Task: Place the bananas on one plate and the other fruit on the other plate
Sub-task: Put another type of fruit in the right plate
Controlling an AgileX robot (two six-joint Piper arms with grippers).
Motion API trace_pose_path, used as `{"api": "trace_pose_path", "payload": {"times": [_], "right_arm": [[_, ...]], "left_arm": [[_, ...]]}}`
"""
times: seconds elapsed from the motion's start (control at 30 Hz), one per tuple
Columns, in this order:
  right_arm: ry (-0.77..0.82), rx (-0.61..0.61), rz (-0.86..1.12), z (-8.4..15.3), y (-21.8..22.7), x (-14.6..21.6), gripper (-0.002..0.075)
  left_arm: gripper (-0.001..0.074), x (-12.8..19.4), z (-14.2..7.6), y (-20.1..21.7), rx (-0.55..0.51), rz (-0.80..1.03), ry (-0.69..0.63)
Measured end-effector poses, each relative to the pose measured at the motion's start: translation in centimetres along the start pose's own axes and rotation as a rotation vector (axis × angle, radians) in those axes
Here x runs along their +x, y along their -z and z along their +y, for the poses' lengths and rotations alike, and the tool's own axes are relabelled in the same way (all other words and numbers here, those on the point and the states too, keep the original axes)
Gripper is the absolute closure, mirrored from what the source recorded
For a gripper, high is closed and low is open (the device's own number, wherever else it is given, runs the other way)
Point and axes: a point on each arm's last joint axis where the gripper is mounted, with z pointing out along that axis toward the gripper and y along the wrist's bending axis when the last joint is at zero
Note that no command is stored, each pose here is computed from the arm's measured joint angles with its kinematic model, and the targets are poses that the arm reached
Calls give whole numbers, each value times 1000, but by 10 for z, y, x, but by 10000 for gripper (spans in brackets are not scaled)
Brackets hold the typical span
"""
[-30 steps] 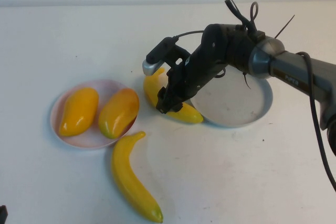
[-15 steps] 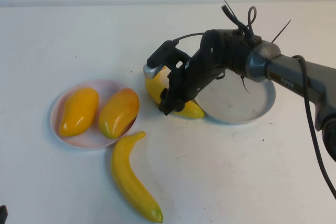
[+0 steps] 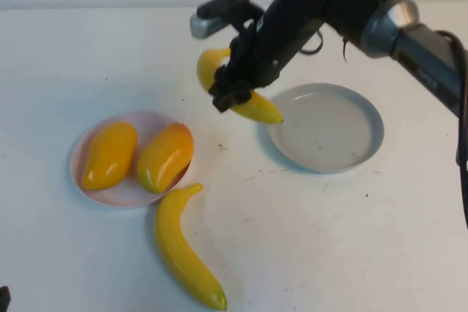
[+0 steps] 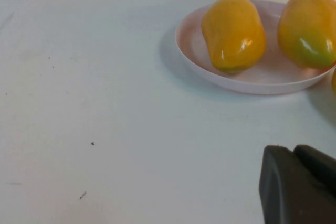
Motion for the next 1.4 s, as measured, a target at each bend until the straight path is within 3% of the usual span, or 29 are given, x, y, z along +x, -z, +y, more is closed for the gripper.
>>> {"api": "trace_pose_path", "payload": {"times": [0.3,0.53,0.7,1.13,1.4], "right_arm": [[-257,238,1,-25,53,8,415],[-414,284,89,-33,85,54,415],[-508,277,201,-53,57,88,415],[-537,269,156,-84,-20,96,415],[-540,266,177,-84,-24,98,312]], "left_arm": [[734,0,0,0,0,0,0],[734,0,0,0,0,0,0],[734,0,0,0,0,0,0],[734,0,0,0,0,0,0],[734,0,0,0,0,0,0]]}}
